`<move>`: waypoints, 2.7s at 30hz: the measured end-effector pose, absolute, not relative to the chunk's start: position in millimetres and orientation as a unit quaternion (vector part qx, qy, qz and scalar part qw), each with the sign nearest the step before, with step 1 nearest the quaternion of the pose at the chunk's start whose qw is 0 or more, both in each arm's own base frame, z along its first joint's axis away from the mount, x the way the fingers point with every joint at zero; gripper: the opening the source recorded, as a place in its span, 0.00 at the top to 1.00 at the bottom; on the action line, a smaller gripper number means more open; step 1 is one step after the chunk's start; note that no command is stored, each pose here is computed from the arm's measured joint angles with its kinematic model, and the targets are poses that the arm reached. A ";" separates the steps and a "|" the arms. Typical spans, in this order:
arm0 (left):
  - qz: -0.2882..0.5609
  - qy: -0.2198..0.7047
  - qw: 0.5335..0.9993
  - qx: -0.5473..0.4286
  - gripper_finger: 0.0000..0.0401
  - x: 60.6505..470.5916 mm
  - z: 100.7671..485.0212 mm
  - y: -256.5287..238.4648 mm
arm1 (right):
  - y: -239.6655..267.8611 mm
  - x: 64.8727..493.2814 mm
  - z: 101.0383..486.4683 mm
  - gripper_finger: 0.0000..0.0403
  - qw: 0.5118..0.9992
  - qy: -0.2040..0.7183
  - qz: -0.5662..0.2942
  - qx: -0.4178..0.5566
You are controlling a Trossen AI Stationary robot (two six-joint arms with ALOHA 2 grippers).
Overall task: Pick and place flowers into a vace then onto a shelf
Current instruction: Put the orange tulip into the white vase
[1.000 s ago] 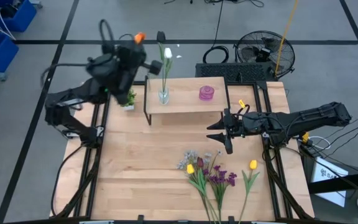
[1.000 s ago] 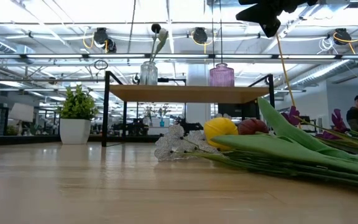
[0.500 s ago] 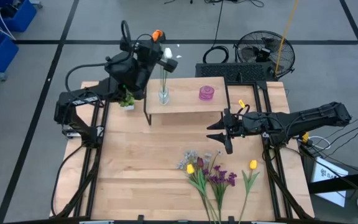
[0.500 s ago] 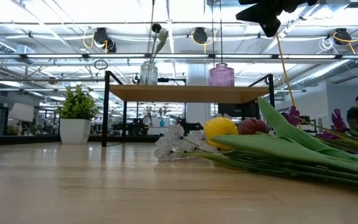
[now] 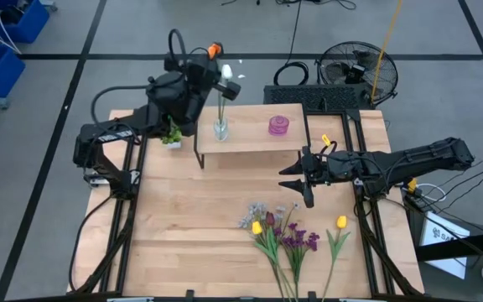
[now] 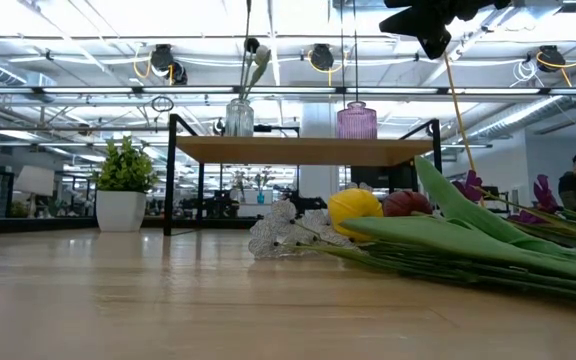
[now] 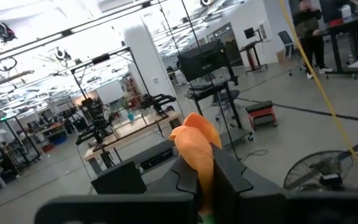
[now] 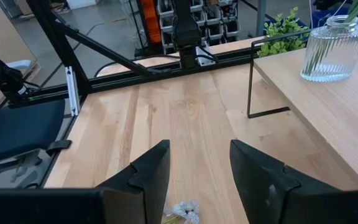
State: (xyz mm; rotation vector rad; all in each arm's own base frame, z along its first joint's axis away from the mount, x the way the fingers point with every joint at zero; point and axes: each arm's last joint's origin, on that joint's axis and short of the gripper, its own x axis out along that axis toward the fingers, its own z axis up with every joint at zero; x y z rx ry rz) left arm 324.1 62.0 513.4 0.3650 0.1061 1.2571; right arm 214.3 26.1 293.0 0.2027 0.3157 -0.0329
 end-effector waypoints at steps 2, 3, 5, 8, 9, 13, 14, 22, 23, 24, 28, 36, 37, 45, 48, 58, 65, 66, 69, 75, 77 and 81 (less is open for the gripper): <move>0.582 0.055 0.793 0.171 0.98 324.7 511.7 61.8 | 26.2 214.3 293.0 0.60 0.982 0.157 -0.016 0.101; 0.581 0.057 0.794 0.169 0.98 324.9 510.8 61.6 | 26.2 214.3 293.0 0.60 0.982 0.157 -0.016 0.101; 0.580 0.059 0.795 0.166 0.97 325.3 509.4 61.6 | 26.2 214.3 293.0 0.60 0.982 0.157 -0.016 0.101; 0.578 0.064 0.798 0.158 0.93 326.0 506.0 61.7 | 26.2 214.3 293.0 0.60 0.982 0.157 -0.015 0.101; 0.578 0.064 0.799 0.154 0.93 326.2 505.1 61.7 | 26.2 214.3 293.0 0.60 0.982 0.157 -0.015 0.101; 0.577 0.069 0.799 0.152 0.95 326.4 503.3 61.7 | 26.2 214.3 293.0 0.60 0.982 0.157 -0.015 0.101; 0.577 0.069 0.799 0.153 0.96 326.4 503.3 61.7 | 26.2 214.3 293.0 0.60 0.982 0.157 -0.015 0.101; 0.587 0.095 0.791 0.146 0.93 325.8 495.4 65.7 | 26.2 214.3 293.0 0.60 0.982 0.157 -0.015 0.101; 0.588 0.096 0.790 0.143 0.92 325.6 494.2 67.2 | 26.2 214.3 293.0 0.60 0.982 0.157 -0.015 0.101; 0.590 0.098 0.789 0.140 0.92 325.3 493.0 68.5 | 26.2 214.3 293.0 0.60 0.982 0.157 -0.015 0.101; 0.593 0.112 0.785 0.137 0.95 324.2 488.3 73.5 | 26.2 214.3 293.0 0.60 0.982 0.157 -0.015 0.101; 0.565 0.138 0.802 0.134 0.92 324.9 478.8 73.3 | 26.2 214.3 292.9 0.60 0.982 0.157 -0.015 0.101; 0.563 0.141 0.803 0.134 0.89 325.0 477.7 72.2 | 26.2 214.3 292.9 0.60 0.982 0.157 -0.015 0.102; 0.553 0.147 0.810 0.127 0.71 326.5 473.4 58.6 | 26.2 214.3 292.9 0.60 0.982 0.157 -0.015 0.101; 0.557 0.147 0.807 0.129 0.66 326.7 473.3 52.9 | 26.2 214.3 292.9 0.60 0.982 0.157 -0.015 0.101; 0.534 0.147 0.821 0.135 0.52 328.9 472.0 31.0 | 26.2 214.3 292.9 0.60 0.982 0.157 -0.015 0.100; 0.530 0.168 0.823 0.118 0.47 325.9 461.5 25.4 | 26.2 214.3 292.9 0.60 0.982 0.157 -0.015 0.100; 0.530 0.171 0.822 0.115 0.47 325.3 459.8 25.4 | 26.2 214.3 292.9 0.60 0.982 0.157 -0.015 0.100; 0.532 0.173 0.822 0.103 0.47 324.2 457.1 25.6 | 26.2 214.3 292.9 0.60 0.982 0.157 -0.015 0.101; 0.506 0.172 0.841 0.088 0.47 325.6 456.2 23.0 | 26.2 214.3 292.9 0.60 0.982 0.157 -0.015 0.101; 0.503 0.172 0.842 0.089 0.47 325.8 456.1 21.1 | 26.2 214.3 292.9 0.60 0.982 0.157 -0.015 0.101; 0.501 0.171 0.843 0.092 0.47 325.7 456.0 15.6 | 26.2 214.3 292.9 0.60 0.982 0.157 -0.015 0.101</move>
